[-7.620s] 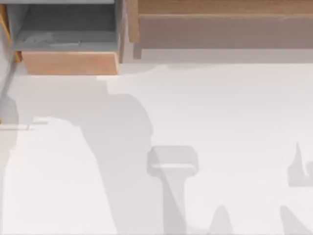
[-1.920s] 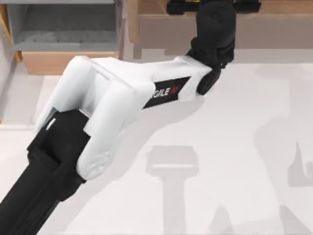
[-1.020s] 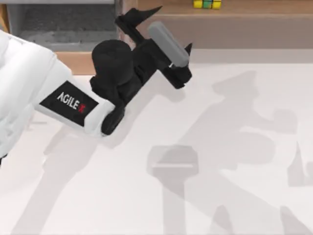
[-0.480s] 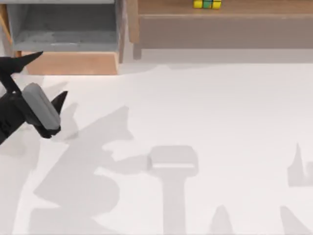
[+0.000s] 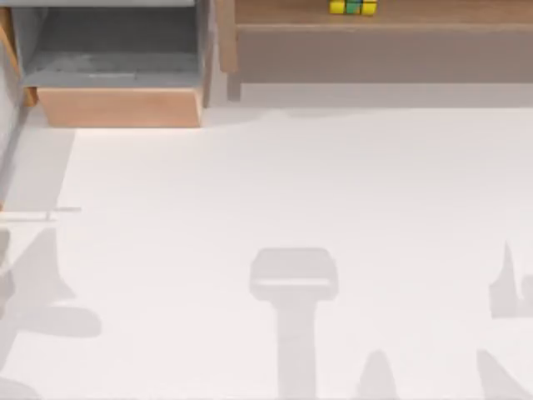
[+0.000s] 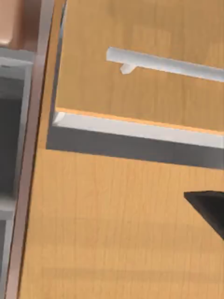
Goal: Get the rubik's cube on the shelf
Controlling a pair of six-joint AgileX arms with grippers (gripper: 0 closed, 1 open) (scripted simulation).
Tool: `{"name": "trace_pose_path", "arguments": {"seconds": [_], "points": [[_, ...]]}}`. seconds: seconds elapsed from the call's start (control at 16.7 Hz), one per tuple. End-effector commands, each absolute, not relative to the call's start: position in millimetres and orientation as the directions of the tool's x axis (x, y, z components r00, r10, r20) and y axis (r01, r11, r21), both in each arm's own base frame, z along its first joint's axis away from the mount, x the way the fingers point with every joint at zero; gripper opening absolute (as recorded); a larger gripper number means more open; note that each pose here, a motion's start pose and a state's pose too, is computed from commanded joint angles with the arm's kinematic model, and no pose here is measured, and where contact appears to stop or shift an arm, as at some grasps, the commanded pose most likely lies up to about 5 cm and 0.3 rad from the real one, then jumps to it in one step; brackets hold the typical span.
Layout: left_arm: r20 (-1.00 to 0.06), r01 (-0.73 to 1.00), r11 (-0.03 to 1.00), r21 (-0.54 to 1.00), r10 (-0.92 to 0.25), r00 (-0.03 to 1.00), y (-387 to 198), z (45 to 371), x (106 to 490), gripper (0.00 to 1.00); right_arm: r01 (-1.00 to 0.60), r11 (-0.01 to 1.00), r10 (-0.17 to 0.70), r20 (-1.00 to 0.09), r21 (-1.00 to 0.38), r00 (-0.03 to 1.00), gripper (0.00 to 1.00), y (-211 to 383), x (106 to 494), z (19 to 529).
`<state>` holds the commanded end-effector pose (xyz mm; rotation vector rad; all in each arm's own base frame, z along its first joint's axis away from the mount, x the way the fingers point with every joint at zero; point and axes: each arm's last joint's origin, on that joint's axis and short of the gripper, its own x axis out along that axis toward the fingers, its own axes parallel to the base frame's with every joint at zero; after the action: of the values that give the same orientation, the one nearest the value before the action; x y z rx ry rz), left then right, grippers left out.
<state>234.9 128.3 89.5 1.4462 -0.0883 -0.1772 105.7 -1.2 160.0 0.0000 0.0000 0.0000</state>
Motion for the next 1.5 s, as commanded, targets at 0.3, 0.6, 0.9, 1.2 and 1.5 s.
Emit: {"name": "trace_pose_path", "arguments": {"seconds": [0.3,0.6,0.9,1.2,1.5], "points": [[0.000,0.000,0.000,1.000,-0.020,1.000,175,95,229,1.00,0.000,1.000,0.000,0.000,0.000,1.000,1.00,-1,106,160],[0.000,0.000,0.001,1.000,-0.024,1.000,173,96,230,1.00,0.000,1.000,0.000,0.000,0.000,1.000,1.00,-1,106,160],[0.000,0.000,0.000,1.000,-0.020,1.000,174,95,250,1.00,0.000,1.000,0.000,0.000,0.000,1.000,1.00,-1,106,160],[0.000,0.000,0.000,1.000,-0.020,1.000,174,95,254,1.00,0.000,1.000,0.000,0.000,0.000,1.000,1.00,-1,106,160],[0.000,0.000,0.000,1.000,-0.020,1.000,174,95,254,0.62,0.000,1.000,0.000,0.000,0.000,1.000,1.00,-1,106,160]]}}
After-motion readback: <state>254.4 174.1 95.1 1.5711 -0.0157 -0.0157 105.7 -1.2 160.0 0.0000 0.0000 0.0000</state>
